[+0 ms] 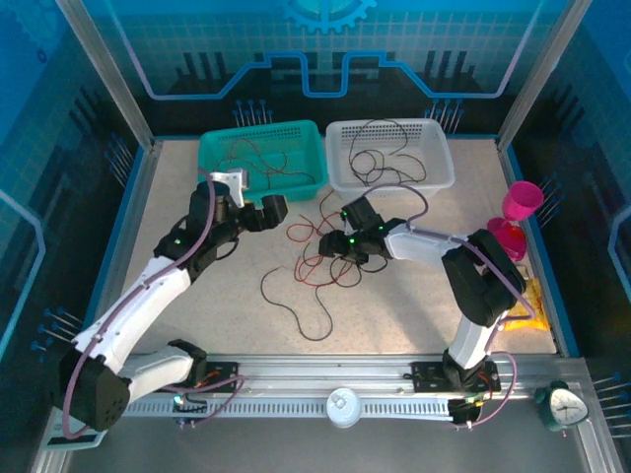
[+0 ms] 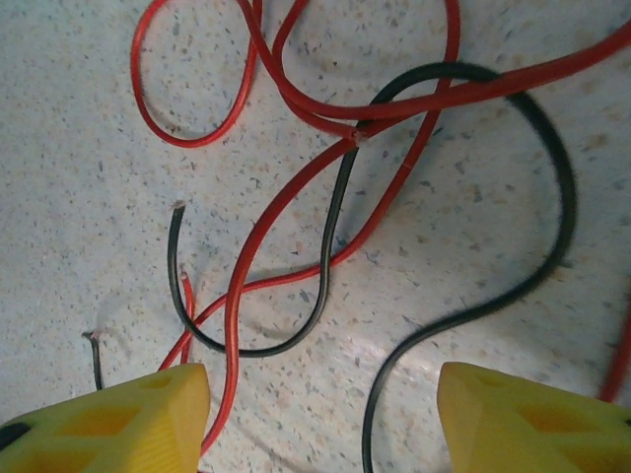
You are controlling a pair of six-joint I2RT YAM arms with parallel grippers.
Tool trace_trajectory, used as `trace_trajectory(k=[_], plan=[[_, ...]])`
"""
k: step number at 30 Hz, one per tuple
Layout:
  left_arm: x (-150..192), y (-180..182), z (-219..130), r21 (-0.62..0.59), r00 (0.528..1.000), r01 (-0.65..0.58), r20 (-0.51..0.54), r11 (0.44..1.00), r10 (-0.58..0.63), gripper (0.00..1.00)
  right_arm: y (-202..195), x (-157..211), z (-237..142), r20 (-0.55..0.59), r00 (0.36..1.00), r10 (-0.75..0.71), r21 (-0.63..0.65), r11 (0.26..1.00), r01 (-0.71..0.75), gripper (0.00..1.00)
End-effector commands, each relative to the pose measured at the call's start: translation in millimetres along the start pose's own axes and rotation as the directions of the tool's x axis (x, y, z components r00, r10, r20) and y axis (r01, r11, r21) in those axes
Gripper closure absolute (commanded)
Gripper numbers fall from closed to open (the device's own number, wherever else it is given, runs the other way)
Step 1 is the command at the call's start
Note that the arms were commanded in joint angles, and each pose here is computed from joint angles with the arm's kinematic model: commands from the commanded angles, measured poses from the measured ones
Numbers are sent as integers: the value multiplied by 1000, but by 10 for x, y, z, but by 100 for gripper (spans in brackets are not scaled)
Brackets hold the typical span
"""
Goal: Untangle the cables
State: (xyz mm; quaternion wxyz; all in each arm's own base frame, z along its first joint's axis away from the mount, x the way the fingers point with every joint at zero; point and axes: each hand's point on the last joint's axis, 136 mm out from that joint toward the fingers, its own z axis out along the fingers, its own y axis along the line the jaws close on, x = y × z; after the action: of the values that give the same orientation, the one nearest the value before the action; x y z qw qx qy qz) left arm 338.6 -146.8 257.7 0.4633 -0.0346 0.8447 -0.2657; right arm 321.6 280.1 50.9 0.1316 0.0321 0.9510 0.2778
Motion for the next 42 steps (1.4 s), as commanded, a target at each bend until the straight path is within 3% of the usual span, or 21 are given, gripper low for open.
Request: trace_trajectory(k=[1, 12, 19, 21, 27, 31, 42], plan=[[-147, -25, -117, 5, 996, 17, 83, 1000, -17, 1, 308, -102, 74, 18, 1000, 1, -84, 996, 1, 42], [-172, -62, -137, 21, 996, 24, 87, 999, -26, 1, 367, -152, 169, 12, 1000, -11, -78, 997, 12, 51], [-176, -74, -126, 28, 996, 29, 87, 999, -32, 1, 356, -202, 254, 4, 1000, -16, -62, 998, 16, 62], [-192, -91, -143, 34, 995, 30, 91, 999, -33, 1, 371, -217, 250, 4, 1000, -17, -66, 998, 17, 68], [-215, -110, -155, 39, 995, 32, 95, 999, -36, 1, 462, -348, 112, 35, 999, -31, -95, 995, 34, 100], [-206, -120, -164, 46, 995, 40, 92, 998, -44, 1, 638, -527, -242, 104, 993, -54, -142, 987, 68, 100], [-107, -296, -79, 172, 996, 67, 51, 983, -77, 1, 1359, -973, -1757, 389, 905, -174, -225, 934, 276, 100]])
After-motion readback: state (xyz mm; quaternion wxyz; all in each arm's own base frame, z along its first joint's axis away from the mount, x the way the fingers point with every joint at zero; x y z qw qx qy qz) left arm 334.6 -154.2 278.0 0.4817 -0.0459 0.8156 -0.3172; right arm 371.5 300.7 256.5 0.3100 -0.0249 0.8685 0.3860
